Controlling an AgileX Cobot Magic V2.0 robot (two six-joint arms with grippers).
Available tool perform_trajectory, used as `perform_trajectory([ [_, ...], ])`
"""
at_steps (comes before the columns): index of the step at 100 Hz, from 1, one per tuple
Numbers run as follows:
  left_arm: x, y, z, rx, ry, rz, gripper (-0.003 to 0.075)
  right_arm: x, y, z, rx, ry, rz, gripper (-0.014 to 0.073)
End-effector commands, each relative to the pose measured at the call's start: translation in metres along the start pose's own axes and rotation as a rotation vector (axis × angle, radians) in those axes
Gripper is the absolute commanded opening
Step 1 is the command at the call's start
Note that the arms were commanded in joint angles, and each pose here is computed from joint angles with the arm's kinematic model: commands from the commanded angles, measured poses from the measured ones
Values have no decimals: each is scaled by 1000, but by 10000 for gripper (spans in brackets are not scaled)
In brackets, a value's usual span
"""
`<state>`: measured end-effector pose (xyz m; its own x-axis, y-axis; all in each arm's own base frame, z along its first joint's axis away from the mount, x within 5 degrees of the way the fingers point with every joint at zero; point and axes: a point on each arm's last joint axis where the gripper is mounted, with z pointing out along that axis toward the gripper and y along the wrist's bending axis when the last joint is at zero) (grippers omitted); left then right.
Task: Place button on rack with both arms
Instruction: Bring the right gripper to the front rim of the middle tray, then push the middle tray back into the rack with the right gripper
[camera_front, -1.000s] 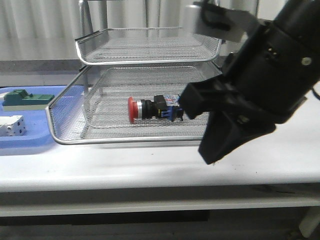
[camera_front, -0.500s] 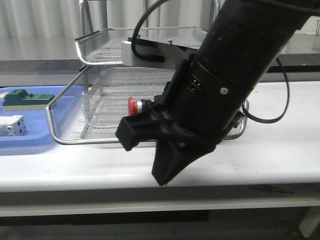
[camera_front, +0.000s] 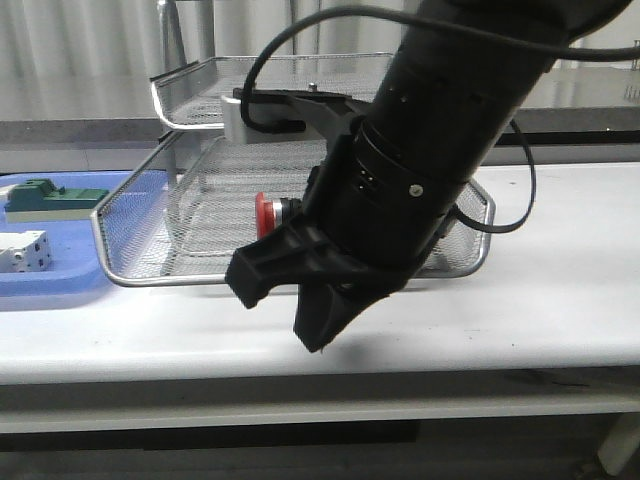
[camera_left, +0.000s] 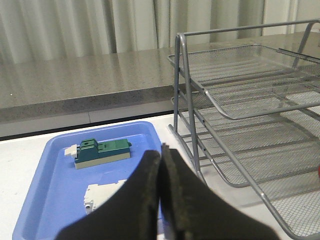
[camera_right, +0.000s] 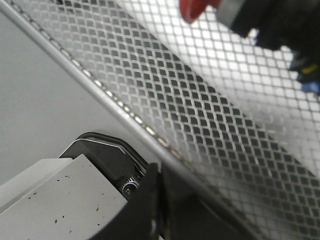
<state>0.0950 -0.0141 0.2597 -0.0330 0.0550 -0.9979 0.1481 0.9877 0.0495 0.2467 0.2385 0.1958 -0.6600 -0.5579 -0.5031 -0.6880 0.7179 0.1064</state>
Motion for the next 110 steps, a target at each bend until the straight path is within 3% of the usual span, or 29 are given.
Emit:
perform_trajectory([
  [1,-16,2,0,-16,-104,-19,-20,-24,-8,-17,35,-141,-26,-69],
  [36,-16,2,0,-16,-104,-19,-20,-55,-38,-10,110,-187,-42,-69],
  [76,-16,2,0,-16,-104,-19,-20,-92,-96,-3,205,-263,23,-69],
  [94,-16,2,0,-16,-104,-19,-20,-101,-104,-9,223,-298,28,-69],
  [110,-16,2,0,-16,-104,-19,-20,-99,-102,-11,211,-250,32,-69],
])
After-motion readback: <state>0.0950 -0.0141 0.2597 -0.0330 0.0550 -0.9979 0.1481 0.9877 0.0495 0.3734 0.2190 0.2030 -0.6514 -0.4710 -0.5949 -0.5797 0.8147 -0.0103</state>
